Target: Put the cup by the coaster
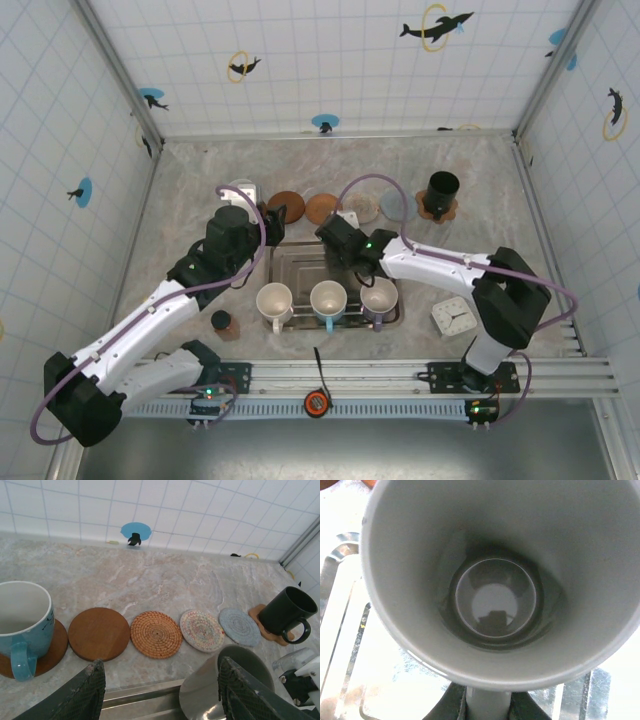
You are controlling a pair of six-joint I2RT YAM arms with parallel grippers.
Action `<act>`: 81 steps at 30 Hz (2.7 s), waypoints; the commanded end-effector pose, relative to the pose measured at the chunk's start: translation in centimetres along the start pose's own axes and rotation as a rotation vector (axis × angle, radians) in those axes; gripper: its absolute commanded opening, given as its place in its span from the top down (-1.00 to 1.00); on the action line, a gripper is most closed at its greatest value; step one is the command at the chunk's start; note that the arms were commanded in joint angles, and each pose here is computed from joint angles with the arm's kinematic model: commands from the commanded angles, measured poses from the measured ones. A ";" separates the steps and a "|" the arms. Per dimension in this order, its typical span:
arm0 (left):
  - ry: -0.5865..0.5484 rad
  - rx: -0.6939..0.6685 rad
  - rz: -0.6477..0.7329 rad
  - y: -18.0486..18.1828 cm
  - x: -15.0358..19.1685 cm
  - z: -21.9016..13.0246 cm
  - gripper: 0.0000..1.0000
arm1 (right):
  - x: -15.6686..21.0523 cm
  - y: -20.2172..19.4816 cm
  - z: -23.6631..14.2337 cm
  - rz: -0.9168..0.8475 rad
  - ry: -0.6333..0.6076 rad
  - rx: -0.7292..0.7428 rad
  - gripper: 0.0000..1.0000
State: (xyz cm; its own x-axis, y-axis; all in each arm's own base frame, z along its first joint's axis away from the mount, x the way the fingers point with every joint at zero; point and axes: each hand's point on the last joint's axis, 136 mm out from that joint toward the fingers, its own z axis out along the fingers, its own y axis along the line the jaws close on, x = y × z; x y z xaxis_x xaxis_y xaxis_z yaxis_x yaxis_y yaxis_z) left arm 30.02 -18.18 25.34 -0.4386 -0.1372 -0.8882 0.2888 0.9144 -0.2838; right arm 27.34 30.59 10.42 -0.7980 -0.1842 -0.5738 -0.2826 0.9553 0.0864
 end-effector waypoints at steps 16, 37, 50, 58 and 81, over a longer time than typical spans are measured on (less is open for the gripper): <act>-0.011 0.002 0.012 -0.2 -0.3 0.1 -0.21 | -4.5 -3.4 -3.9 0.035 -0.142 0.022 1.00; -0.011 0.004 0.019 -0.3 -0.2 0.5 -0.22 | -7.4 -10.2 -5.4 0.089 -0.157 0.087 1.00; -0.010 0.010 0.017 -0.5 -0.2 0.8 -0.22 | -9.6 -13.5 -5.1 0.085 -0.130 0.129 1.00; -0.008 0.006 0.018 -0.4 -0.2 0.9 -0.22 | -10.4 -15.7 -4.1 0.102 -0.119 0.161 1.00; -0.011 0.029 0.020 -0.8 -0.2 1.1 -0.22 | -13.4 -17.7 -1.2 0.117 -0.114 0.174 1.00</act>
State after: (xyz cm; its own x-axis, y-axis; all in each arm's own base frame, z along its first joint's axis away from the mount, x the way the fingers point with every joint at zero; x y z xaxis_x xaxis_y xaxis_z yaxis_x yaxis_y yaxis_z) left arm 30.76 -18.99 24.75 -0.4434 -0.1313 -0.8867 0.2988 0.9110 -0.2843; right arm 39.43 15.05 13.54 -0.8363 -0.0806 -0.5424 -0.0901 0.9959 -0.0090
